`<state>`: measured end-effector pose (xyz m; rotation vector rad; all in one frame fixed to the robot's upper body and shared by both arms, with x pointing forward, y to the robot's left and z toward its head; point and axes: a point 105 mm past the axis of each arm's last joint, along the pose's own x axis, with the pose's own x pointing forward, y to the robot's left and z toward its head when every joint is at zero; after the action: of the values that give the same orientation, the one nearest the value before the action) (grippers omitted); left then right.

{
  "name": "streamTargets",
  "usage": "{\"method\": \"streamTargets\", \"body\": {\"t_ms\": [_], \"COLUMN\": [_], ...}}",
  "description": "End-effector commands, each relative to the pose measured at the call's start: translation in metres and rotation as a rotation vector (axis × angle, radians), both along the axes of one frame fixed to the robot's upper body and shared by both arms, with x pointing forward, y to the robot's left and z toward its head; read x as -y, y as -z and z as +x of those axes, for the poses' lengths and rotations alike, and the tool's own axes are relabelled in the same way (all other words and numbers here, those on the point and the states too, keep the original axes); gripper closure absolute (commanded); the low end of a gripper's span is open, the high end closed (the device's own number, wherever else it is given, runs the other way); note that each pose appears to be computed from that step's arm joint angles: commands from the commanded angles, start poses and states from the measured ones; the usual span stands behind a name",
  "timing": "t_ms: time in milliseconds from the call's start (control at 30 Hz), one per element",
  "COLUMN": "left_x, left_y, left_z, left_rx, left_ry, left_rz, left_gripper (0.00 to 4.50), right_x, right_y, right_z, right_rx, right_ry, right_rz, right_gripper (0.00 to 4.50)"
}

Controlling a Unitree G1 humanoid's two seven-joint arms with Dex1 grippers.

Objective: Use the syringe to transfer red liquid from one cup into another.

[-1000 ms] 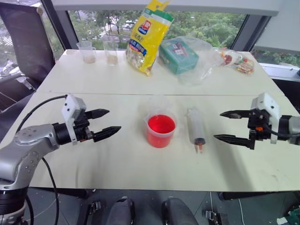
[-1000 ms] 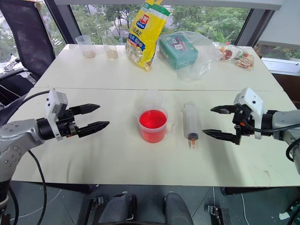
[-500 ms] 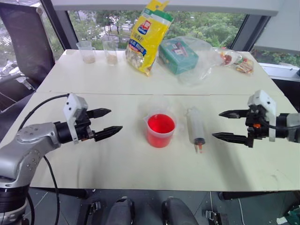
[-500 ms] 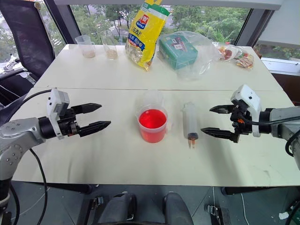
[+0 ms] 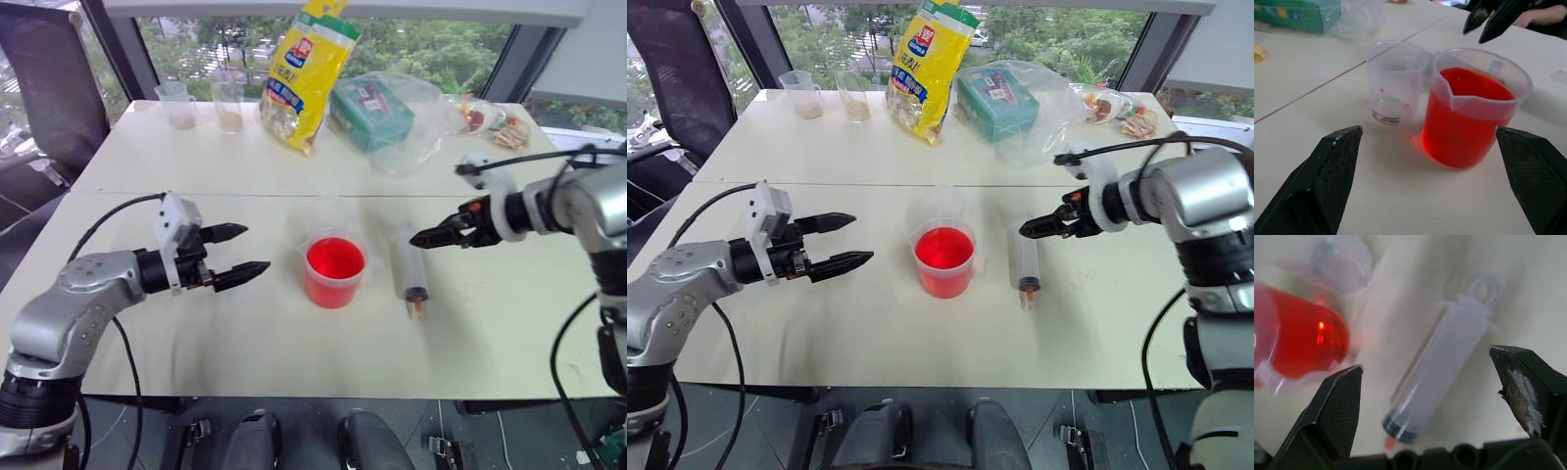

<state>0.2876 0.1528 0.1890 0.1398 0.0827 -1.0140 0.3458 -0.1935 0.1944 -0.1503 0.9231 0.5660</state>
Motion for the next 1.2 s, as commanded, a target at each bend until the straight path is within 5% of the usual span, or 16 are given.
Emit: {"method": "streamTargets", "body": {"t_ms": [33,600,700,867,1033,1200], "left_x": [0.001,0.005,0.005,0.007,0.006,0.0], "left_y": [-0.008,-0.008,-0.008,-0.01,-0.011,-0.019], "left_z": [0.0,-0.009,-0.009,-0.007,-0.005,0.002], "left_rx": [0.063,0.085,0.09,0.102,0.106,0.124], "left_ry": [-0.004,-0.044,-0.047,-0.052,-0.052,-0.058], "left_rz": [0.009,0.007,0.007,0.006,0.013,0.028], "left_gripper": [0.0,0.0,0.0,0.0,0.0,0.0], "right_x": [-0.003,-0.023,-0.023,-0.023,-0.021,-0.016], "right_y": [0.001,0.05,0.056,0.061,0.049,-0.008], "right_z": [0.006,0.029,0.032,0.032,0.031,0.042], "right_rx": [-0.045,-0.096,-0.089,-0.093,-0.075,0.179], "right_ry": [0.053,0.102,0.118,0.124,0.135,0.125], "right_rz": [-0.079,-0.239,-0.261,-0.278,-0.257,-0.166], "right_gripper": [0.02,0.02,0.82,3.09,3.09,3.09]}}
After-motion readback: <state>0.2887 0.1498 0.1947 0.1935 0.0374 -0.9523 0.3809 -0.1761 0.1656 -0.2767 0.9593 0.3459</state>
